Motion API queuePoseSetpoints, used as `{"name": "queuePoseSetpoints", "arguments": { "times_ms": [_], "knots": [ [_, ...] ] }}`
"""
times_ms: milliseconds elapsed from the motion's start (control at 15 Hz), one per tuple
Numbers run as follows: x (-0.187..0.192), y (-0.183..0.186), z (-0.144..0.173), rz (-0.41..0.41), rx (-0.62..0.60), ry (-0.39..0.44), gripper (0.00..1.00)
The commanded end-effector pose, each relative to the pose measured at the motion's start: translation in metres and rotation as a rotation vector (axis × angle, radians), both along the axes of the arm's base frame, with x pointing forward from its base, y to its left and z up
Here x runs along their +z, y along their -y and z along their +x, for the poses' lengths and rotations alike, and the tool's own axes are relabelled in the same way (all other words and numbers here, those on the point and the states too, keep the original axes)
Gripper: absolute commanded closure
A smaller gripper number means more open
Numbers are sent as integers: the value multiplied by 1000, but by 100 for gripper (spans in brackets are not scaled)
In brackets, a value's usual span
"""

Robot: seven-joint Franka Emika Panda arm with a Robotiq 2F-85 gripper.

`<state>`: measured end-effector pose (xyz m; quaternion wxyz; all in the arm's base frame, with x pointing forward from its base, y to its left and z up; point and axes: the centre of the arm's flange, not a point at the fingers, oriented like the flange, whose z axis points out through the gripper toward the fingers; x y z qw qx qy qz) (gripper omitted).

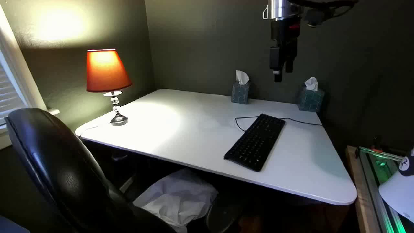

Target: Press a button on the keyboard

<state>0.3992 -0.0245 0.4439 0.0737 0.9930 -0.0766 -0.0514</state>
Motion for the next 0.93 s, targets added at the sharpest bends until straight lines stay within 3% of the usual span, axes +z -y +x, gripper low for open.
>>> {"name": "queuePoseSetpoints", "arguments": {
  "times_ms": [0, 400, 867],
  "knots": [
    [0, 0, 0, 0, 0, 0, 0],
    [-7, 0, 2, 17, 7, -17, 0],
    [-100, 3, 19, 161, -19, -220, 0]
  ]
}}
